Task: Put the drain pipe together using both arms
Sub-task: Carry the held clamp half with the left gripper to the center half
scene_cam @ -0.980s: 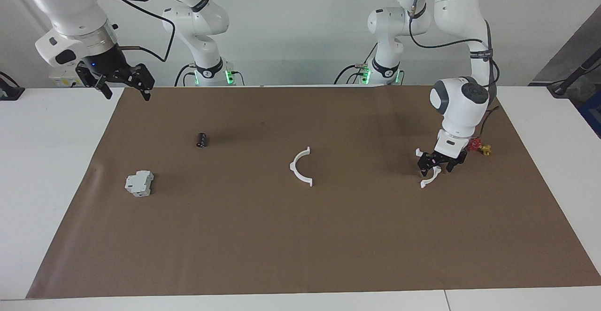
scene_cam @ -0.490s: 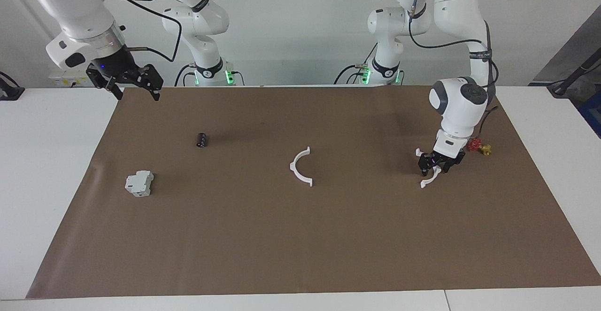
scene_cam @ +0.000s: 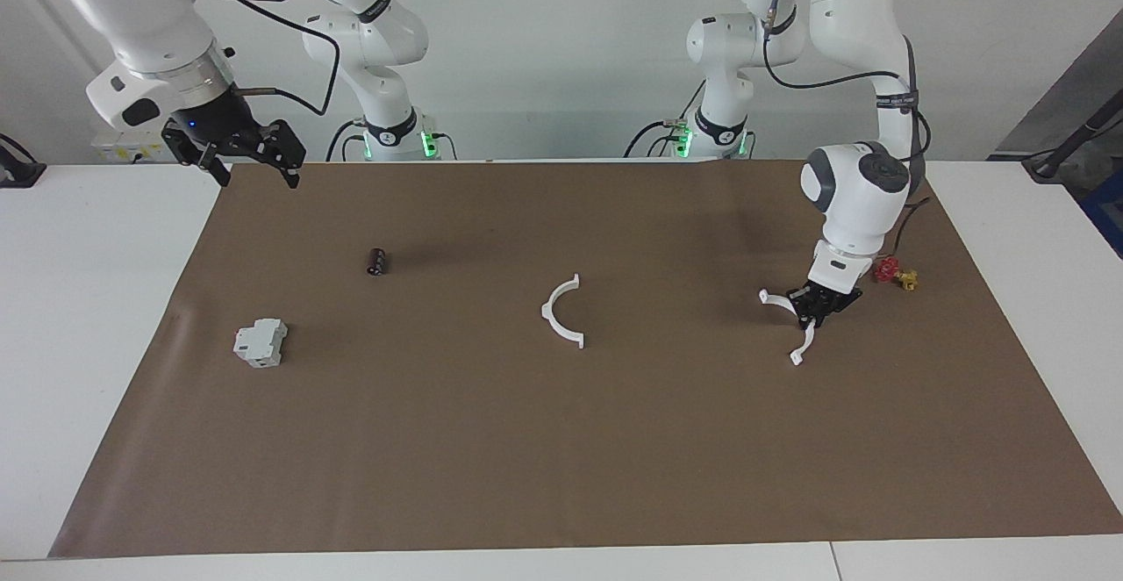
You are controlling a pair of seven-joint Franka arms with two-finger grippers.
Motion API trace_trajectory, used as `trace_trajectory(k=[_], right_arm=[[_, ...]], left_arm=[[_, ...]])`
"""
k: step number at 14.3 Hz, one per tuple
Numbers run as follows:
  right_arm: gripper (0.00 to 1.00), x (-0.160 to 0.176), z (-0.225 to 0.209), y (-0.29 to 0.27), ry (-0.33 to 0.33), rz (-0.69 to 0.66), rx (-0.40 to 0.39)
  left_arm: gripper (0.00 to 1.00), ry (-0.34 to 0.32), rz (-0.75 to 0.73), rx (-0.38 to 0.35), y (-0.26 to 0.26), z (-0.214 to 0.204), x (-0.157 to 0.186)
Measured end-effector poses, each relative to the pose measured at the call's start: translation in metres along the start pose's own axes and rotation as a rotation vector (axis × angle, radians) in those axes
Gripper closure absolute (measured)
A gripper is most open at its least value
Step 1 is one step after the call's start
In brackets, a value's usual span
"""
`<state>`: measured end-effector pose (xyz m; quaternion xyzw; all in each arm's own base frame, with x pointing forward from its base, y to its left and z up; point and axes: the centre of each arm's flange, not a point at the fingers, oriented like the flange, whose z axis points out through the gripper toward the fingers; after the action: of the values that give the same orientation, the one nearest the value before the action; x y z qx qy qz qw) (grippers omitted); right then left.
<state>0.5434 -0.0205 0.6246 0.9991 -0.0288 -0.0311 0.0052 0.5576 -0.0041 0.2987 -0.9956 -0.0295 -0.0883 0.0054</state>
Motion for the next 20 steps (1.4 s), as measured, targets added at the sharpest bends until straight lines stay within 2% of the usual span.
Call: trace_trajectory(k=[3,9,20], right_arm=[[0.0,0.0,0.0,0.002,0.0,0.003,0.0],[0.0,0.0,0.0,0.002,0.0,0.004,0.0],[0.0,0.001,0.0,0.002,0.005,0.003,-0.001]], left_arm=[[0.79,0.007,-0.03,-0.01,0.028,-0.003,0.001],[0.79,0.032,-0.174,-0.078,0.18,-0.027,-0.02],[0.79,-0.022,-0.05,-0.095,0.321,-0.03,-0.075]])
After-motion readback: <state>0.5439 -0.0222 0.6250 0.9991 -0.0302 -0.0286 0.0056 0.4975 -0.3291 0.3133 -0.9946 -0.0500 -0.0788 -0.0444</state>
